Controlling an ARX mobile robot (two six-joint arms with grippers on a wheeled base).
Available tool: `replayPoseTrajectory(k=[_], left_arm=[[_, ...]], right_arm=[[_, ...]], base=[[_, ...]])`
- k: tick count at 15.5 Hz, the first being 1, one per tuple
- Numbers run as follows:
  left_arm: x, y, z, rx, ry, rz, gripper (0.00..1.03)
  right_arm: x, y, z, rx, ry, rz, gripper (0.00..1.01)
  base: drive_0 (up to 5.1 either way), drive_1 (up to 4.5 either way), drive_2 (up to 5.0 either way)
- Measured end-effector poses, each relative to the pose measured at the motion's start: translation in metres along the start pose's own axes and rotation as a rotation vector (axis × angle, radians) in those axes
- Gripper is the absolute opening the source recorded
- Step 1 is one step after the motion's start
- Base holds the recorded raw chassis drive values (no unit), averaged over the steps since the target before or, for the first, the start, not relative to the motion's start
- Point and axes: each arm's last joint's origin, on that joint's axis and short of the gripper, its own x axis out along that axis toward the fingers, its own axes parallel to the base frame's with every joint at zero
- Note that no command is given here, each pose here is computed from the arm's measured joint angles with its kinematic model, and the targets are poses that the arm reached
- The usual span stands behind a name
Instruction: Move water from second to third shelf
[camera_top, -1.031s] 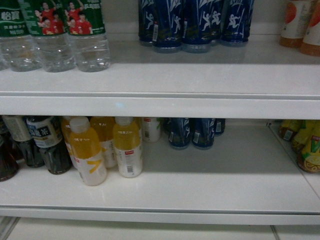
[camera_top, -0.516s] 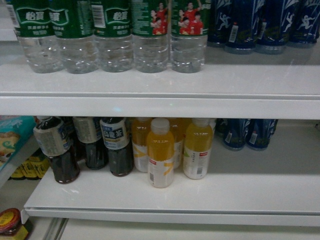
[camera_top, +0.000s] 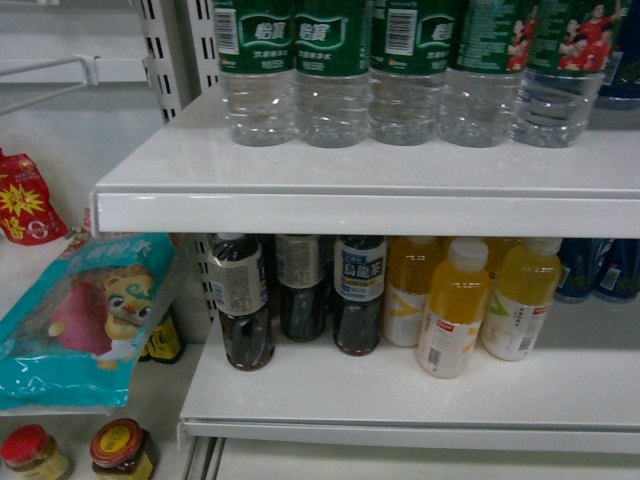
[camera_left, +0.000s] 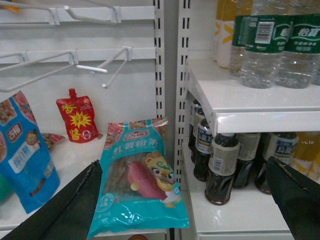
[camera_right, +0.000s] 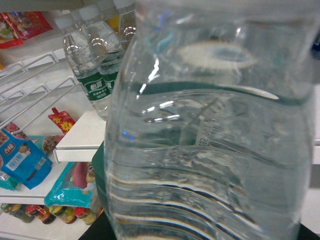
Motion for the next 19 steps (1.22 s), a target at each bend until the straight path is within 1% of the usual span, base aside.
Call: replayPoseTrajectory(k=[1, 5, 6, 8, 10, 13, 19], left_arm=[[0.0, 0.0, 0.0, 0.0, 0.0, 0.001, 0.98], [0.0, 0.0001, -0.0004, 0.0, 0.003, 0.004, 0.98], [0.0, 0.0001, -0.0004, 0.0, 0.003, 0.003, 0.98], [0.0, 0.0001, 0.0, 0.0, 0.0, 0.004, 0.98], [0.0, 0.0001, -0.0001, 0.0, 0.0, 0.003, 0.98], [0.0, 0.0001, -0.0002, 0.0, 0.002, 0.003, 0.98], [0.0, 0.0, -0.0002, 0.0, 0.001, 0.0, 0.98]], right_arm=[[-0.0001, 0.0, -0.0002, 0.001, 0.002, 0.0, 0.41], [0.0, 0.0005, 0.0003, -0.001, 0.0, 0.012, 0.41], [0.0, 0.0009, 0.0003, -0.001, 0.0, 0.021, 0.41], [-0.0002, 0.0009, 0.0003, 0.0, 0.001, 0.022, 0.41], [-0.0002, 0.0008, 0.0001, -0.001, 0.002, 0.02, 0.41], [0.0, -0.0001, -0.0001, 0.001, 0.002, 0.0, 0.41], [0.0, 0.0, 0.0, 0.0, 0.0, 0.0, 0.41]], base=[[-4.3, 2.07, 2.1], [0.0, 0.0, 0.0], [0.0, 0.0, 0.0], [0.0, 0.0, 0.0], [0.0, 0.0, 0.0], [0.0, 0.0, 0.0], [0.0, 0.0, 0.0]])
